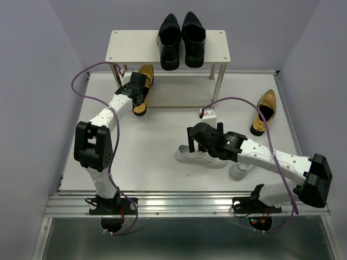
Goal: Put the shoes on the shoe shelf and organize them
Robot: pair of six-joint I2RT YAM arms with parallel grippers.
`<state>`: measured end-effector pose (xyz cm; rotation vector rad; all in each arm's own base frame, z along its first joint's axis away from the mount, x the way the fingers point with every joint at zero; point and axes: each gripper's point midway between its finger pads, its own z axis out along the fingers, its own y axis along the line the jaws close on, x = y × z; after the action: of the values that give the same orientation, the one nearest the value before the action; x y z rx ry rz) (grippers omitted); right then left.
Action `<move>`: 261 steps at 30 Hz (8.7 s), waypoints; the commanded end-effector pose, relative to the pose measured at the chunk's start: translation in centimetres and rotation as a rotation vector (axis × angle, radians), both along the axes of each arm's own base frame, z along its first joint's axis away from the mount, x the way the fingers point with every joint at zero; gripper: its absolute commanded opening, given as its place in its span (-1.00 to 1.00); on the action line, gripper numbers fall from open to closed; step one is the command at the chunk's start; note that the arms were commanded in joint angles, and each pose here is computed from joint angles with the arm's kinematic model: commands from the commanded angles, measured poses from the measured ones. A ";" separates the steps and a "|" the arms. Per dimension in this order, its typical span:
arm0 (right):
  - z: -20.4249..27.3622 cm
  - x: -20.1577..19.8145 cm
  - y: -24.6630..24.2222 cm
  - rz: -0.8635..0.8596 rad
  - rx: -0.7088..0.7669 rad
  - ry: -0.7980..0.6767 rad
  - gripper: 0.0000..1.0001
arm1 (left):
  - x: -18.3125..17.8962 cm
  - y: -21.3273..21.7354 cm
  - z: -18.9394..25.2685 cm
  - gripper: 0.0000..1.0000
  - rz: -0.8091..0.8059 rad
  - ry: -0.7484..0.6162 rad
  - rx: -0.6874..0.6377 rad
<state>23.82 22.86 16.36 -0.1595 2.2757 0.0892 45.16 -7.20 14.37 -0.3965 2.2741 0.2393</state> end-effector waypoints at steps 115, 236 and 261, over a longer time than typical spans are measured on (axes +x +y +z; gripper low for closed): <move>-3.4 15.5 -34.4 -1.054 0.437 -0.040 -0.82 | -21.3 -7.0 11.2 0.12 -0.369 -0.298 -0.423; 5.1 25.7 14.1 -0.544 0.530 -0.364 -0.99 | -16.2 5.5 25.6 0.12 0.048 -0.528 -0.308; 5.2 26.3 16.0 -0.486 0.547 -0.386 0.01 | -17.0 5.7 25.3 0.12 0.048 -0.526 -0.304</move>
<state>49.00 38.02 17.66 0.5602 1.8841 0.2816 28.55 -1.89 38.88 -0.6027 1.8132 -0.1815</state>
